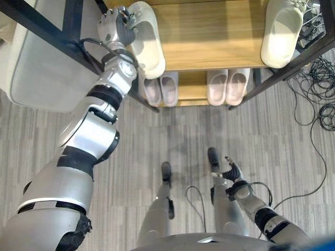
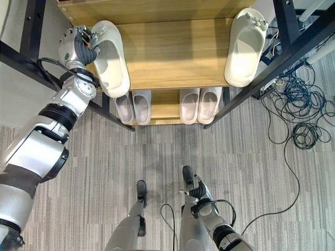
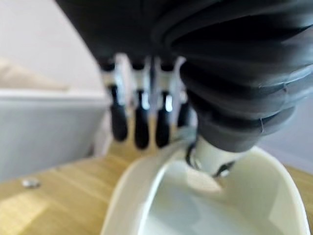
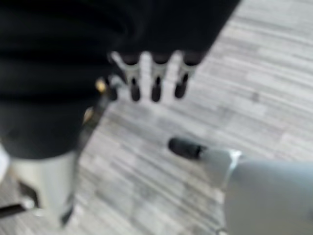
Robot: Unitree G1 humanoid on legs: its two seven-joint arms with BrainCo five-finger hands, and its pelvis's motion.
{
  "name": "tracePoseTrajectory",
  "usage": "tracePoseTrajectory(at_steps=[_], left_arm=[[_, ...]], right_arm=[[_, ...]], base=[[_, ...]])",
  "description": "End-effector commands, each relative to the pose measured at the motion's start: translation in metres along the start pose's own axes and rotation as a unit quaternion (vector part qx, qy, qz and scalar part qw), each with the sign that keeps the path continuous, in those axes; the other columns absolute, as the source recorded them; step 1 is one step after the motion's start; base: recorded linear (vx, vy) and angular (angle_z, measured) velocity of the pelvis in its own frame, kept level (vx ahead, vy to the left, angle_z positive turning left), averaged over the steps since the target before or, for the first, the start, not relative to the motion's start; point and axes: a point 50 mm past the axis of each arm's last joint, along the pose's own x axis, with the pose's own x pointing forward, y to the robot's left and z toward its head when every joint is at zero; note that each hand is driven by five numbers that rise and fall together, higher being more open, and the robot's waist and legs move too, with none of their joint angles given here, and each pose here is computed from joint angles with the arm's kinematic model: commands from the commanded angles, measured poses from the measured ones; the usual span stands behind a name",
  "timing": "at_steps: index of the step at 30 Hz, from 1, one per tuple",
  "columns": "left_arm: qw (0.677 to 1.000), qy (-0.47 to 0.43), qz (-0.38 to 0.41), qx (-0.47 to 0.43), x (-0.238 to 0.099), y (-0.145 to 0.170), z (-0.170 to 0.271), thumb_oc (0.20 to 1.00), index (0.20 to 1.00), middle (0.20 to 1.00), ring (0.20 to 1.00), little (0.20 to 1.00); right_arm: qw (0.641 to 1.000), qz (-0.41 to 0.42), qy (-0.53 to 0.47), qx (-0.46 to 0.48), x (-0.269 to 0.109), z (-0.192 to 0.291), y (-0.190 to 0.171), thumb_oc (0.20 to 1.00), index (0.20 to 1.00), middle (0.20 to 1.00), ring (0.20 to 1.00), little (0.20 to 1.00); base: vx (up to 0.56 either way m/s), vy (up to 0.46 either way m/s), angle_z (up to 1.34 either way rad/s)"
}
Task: Arrange the slippers neatly on the shoe rack.
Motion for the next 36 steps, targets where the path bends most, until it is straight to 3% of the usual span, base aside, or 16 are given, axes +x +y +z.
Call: tracePoseTrajectory(at_steps=[1,7,13,14,16,20,36], left_arm=[[1.000,0.000,0.004,-0.008,0.006,0.003,0.013,0.200,0.200,0.200,0.200,0.200],[0.999,-0.039,-0.010,-0.003,-0.001,-0.009,0.034,0.200,0.200,0.200,0.200,0.200],[0.994,-0.104,0.011,-0.020,0.001,-0.004,0.083,0.200,0.200,0.200,0.200,0.200],[0.993,-0.112,0.025,-0.032,0.008,0.008,0.095,0.200,0.200,0.200,0.200,0.200],[0.986,-0.127,0.105,-0.018,0.038,0.068,0.114,0.200,0.200,0.200,0.200,0.200],[0.985,-0.095,0.143,-0.005,0.053,0.101,0.103,0.200,0.200,0.200,0.200,0.200],[0.984,-0.109,0.142,-0.020,0.043,0.083,0.120,0.200,0.200,0.200,0.200,0.200]], right_arm=[[1.000,-0.015,-0.015,0.011,0.008,0.013,-0.009,1.000,1.000,1.000,1.000,1.000],[1.000,-0.018,-0.008,0.013,0.009,0.010,-0.013,1.000,1.000,1.000,1.000,1.000],[1.000,-0.024,-0.004,0.010,0.010,0.008,-0.017,1.000,1.000,1.000,1.000,1.000],[1.000,-0.026,-0.003,0.009,0.011,0.009,-0.019,1.000,1.000,1.000,1.000,1.000],[0.999,-0.035,-0.006,0.001,0.013,0.009,-0.027,1.000,1.000,1.000,1.000,1.000],[0.999,-0.044,0.001,-0.002,0.014,0.006,-0.034,1.000,1.000,1.000,1.000,1.000],[0.999,-0.051,-0.012,-0.001,0.013,0.006,-0.038,1.000,1.000,1.000,1.000,1.000]], base=[[0.00,0.000,0.00],[0.00,-0.013,0.00],[0.02,-0.038,-0.04],[0.03,-0.049,-0.31],[0.05,-0.056,-0.37],[0.06,-0.036,-0.25],[0.02,-0.006,-0.01]])
